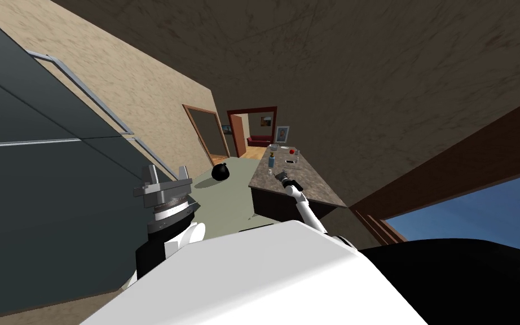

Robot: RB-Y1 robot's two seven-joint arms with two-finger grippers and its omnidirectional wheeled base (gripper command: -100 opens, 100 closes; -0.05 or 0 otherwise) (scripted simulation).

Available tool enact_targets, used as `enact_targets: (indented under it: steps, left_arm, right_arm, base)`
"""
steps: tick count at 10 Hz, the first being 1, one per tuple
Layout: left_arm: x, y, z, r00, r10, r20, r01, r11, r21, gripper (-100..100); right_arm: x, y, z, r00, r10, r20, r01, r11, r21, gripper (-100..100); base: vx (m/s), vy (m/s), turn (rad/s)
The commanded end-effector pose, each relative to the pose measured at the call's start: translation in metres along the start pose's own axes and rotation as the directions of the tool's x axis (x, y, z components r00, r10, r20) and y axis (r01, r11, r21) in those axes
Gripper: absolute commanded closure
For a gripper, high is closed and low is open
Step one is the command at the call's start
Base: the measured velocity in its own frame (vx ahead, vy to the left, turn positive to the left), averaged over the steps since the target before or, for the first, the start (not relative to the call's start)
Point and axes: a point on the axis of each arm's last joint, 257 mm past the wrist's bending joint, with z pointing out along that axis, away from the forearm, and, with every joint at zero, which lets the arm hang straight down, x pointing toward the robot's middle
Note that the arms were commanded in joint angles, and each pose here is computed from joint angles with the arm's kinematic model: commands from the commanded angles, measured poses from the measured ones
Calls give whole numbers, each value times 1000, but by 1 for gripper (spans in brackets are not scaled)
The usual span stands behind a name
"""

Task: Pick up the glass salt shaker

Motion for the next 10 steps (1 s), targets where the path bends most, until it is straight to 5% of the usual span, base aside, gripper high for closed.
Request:
enact_targets:
  steps: [1,5,10]
  left_arm:
    - [0,0,0,1000,0,0,0,1000,0,0]
    - [0,0,0,1000,0,0,0,1000,0,0]
    - [0,0,0,1000,0,0,0,1000,0,0]
  right_arm:
    - [-9,-6,3,997,67,30,-68,997,34,-100]
    - [-28,-21,10,967,229,106,-239,966,93,-100]
    - [-44,-36,16,889,413,198,-441,888,128,-100]
  base:
    - [42,55,-26]
    - [51,66,-42]
    - [62,56,-57]
